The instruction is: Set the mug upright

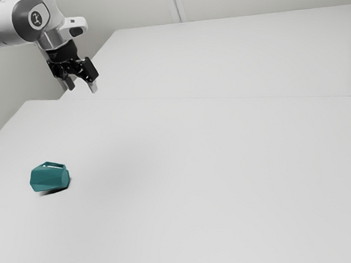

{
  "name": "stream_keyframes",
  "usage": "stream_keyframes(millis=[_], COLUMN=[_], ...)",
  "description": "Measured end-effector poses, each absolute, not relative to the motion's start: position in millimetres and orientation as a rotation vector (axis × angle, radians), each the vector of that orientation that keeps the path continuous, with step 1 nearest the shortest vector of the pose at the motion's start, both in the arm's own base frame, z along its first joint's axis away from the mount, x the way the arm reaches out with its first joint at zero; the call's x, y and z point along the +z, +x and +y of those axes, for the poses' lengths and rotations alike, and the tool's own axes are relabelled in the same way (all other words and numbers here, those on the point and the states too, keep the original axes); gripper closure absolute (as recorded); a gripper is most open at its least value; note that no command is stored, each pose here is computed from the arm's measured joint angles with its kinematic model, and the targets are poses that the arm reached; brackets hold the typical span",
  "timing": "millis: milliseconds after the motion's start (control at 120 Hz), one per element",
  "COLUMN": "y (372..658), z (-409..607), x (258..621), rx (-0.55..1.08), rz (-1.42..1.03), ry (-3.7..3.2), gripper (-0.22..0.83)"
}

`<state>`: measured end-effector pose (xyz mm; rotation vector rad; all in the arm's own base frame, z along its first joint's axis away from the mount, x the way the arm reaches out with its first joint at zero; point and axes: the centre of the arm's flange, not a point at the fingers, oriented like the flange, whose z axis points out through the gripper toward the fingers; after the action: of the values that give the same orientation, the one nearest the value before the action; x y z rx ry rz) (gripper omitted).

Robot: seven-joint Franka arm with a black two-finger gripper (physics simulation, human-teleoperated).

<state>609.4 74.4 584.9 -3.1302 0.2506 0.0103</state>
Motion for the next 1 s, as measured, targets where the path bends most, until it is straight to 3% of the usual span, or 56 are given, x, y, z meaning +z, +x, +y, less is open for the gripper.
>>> stream_keyframes(millis=[433,767,1000], y=[594,521,473], z=[96,286,397], x=[578,570,496], rx=[0.039,-0.046,-0.077], rz=[0.189,-0.233,-0.375], ry=[-3.139,-3.444,-3.635], gripper=[0.0,0.0,0.0])
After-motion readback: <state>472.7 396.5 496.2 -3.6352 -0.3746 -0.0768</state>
